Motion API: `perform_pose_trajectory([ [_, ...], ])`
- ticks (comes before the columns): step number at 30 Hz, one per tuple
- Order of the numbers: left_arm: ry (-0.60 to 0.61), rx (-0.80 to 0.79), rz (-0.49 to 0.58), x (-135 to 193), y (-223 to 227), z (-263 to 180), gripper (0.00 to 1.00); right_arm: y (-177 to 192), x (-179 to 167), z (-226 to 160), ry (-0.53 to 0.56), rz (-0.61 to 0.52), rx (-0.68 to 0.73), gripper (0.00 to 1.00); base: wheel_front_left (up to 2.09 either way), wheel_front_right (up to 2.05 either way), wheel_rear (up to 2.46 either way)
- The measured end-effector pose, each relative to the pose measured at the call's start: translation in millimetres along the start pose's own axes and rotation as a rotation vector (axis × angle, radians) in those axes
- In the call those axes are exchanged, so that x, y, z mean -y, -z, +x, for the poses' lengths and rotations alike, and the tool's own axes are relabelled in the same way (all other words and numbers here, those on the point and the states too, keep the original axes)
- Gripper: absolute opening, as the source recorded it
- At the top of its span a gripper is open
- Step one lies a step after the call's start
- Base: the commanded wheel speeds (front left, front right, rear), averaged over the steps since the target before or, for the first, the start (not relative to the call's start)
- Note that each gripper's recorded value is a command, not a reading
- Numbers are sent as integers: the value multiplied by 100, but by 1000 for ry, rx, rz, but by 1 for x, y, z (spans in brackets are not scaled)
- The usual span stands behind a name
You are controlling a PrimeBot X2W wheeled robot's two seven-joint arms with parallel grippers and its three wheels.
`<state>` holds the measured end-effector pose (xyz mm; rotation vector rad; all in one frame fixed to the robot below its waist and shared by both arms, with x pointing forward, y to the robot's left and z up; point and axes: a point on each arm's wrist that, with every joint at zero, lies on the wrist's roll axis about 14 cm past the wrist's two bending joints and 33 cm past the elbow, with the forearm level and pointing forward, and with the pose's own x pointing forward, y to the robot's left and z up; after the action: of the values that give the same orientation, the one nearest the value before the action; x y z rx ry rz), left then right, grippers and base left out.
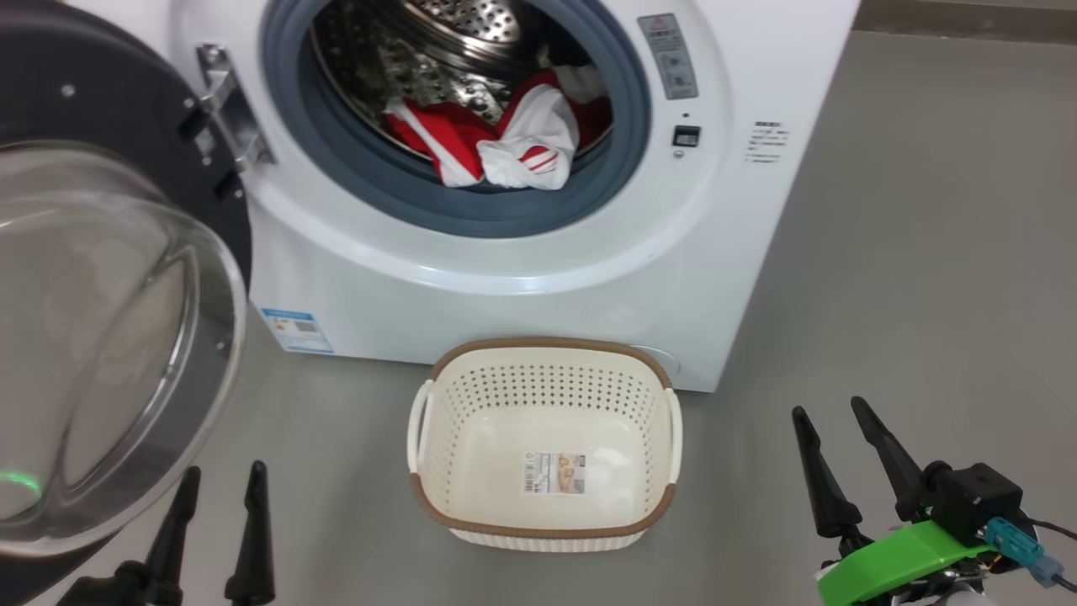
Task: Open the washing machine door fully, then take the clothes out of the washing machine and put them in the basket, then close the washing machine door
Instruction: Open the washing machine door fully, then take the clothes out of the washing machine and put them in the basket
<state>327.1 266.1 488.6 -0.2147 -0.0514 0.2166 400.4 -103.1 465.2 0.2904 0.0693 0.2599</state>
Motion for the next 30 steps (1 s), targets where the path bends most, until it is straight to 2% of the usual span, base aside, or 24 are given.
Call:
perform_pose_trajectory([
  [6, 97, -25, -7, 31, 9, 9, 100, -2, 22, -16, 79, 7, 7, 100, 0, 0, 0],
  [19, 238, -73, -7, 74, 26, 23, 100, -14, 60, -40, 212, 10, 49, 100, 0, 0, 0],
  [30, 268, -95, -15, 84, 34, 28, 100, -16, 76, -48, 265, 12, 60, 100, 0, 0, 0],
])
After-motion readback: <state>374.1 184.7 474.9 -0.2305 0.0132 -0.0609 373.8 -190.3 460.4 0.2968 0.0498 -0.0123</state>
